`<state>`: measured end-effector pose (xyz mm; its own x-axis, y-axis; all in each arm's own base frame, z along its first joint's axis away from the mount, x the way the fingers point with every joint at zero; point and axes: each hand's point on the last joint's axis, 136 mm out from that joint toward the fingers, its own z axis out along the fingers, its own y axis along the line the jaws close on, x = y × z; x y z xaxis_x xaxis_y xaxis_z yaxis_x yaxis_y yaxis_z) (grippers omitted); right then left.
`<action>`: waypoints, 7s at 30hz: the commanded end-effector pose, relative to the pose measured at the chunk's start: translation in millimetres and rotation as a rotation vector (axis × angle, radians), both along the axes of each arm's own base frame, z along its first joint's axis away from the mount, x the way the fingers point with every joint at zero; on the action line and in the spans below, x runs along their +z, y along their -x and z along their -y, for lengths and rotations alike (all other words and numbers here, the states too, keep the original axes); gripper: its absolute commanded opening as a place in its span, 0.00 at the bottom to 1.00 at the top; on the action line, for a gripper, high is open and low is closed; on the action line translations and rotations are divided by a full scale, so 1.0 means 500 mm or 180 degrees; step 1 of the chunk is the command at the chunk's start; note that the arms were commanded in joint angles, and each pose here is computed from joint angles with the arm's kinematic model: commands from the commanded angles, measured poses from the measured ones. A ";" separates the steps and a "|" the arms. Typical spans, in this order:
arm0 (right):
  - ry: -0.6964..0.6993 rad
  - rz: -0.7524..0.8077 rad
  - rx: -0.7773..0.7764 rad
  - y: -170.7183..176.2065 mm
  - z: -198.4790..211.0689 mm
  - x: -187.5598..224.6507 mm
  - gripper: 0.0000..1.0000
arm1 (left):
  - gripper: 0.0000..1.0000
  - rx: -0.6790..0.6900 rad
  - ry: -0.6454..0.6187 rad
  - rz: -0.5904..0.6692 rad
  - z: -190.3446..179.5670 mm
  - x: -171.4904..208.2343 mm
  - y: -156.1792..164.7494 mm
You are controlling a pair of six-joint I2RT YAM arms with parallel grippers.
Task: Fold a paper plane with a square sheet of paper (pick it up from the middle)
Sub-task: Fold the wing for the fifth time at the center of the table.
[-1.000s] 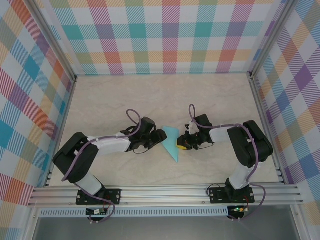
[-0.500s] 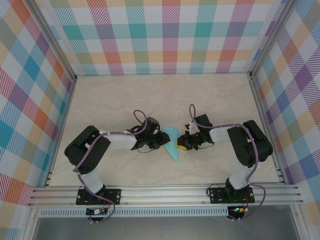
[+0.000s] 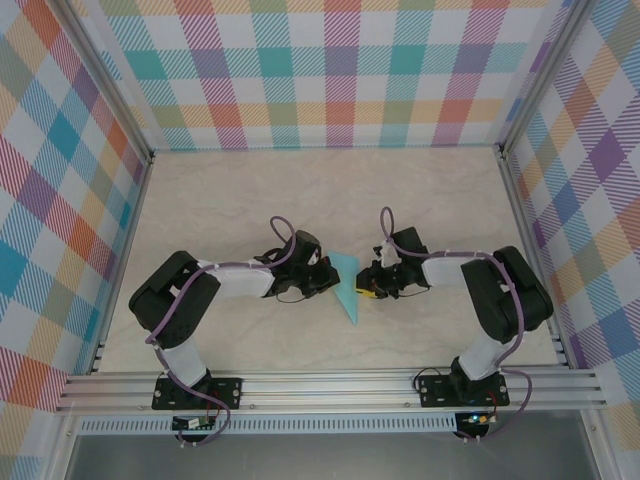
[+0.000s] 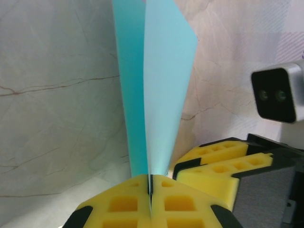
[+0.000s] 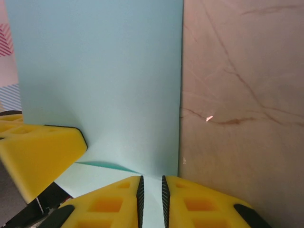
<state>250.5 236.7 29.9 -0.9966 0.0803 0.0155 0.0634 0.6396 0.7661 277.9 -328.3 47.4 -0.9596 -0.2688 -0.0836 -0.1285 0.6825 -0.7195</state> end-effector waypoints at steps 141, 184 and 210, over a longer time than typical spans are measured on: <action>-0.0213 0.0811 0.0040 0.073 -0.032 -0.012 0.08 | 0.39 -0.0187 0.0625 0.0299 0.037 0.072 -0.032; 0.0042 0.0758 0.0139 0.034 -0.041 -0.005 0.25 | 0.39 -0.0309 0.0501 0.0220 0.052 0.019 -0.039; -0.0408 0.0266 -0.0142 0.026 -0.062 -0.009 0.06 | 0.46 -0.0169 0.0310 0.0593 -0.014 0.113 -0.043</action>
<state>235.7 265.2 26.1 -0.9884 0.1245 -0.0865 -0.0035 0.5522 0.8337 301.3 -331.7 112.4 -0.9433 -0.2272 -0.2419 0.0663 0.5852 -0.8082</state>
